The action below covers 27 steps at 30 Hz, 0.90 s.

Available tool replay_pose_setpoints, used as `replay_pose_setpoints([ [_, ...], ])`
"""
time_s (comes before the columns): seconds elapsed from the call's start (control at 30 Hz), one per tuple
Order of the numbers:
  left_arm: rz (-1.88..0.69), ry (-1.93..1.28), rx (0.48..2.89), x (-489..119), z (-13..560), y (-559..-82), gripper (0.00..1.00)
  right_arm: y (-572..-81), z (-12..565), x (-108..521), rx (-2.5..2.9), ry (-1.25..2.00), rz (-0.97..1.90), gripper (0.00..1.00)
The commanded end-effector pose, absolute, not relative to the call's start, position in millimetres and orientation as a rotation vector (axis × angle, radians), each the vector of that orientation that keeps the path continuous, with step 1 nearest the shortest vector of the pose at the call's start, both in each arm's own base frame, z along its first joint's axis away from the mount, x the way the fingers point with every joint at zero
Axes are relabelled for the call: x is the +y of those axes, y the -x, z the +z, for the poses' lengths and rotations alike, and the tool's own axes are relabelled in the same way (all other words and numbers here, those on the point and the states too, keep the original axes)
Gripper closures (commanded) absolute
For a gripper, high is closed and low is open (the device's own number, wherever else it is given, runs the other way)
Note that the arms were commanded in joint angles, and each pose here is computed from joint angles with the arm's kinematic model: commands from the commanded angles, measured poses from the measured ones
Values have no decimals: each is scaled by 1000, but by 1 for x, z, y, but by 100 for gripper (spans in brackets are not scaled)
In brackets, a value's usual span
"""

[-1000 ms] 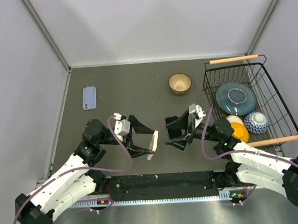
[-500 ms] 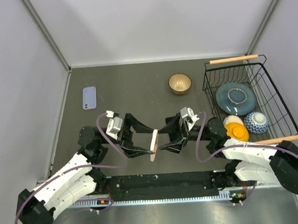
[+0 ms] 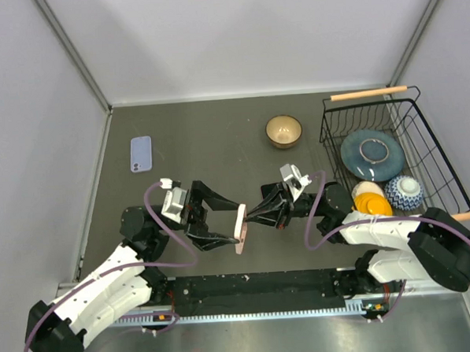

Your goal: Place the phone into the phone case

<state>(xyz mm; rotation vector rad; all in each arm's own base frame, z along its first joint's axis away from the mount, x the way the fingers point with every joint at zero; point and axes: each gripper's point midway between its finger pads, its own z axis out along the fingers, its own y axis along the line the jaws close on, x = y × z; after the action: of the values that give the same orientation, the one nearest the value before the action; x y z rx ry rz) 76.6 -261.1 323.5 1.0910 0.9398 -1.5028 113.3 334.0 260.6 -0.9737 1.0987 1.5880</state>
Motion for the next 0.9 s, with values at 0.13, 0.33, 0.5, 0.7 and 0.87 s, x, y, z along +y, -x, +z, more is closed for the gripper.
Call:
replay_pose_setpoints([
  [0.13, -1350, -1073, 1079, -260, 326, -97, 1, -123, 257, 337, 1317, 899, 1577, 100],
  [0.33, -984, -862, 1458, -237, 310, -160, 1, -157, 219, 326, 1696, 686, 1383, 100],
  [0.5, -629, -555, 1603, -188, 298, -214, 1, -198, 160, 298, 2049, 376, 1058, 100],
  [0.7, -262, -164, 1698, -114, 293, -248, 1, -212, 101, 292, 2397, 179, 757, 100],
  [0.87, -71, -58, 1737, -82, 281, -254, 1, -211, 72, 296, 2496, 43, 644, 100],
])
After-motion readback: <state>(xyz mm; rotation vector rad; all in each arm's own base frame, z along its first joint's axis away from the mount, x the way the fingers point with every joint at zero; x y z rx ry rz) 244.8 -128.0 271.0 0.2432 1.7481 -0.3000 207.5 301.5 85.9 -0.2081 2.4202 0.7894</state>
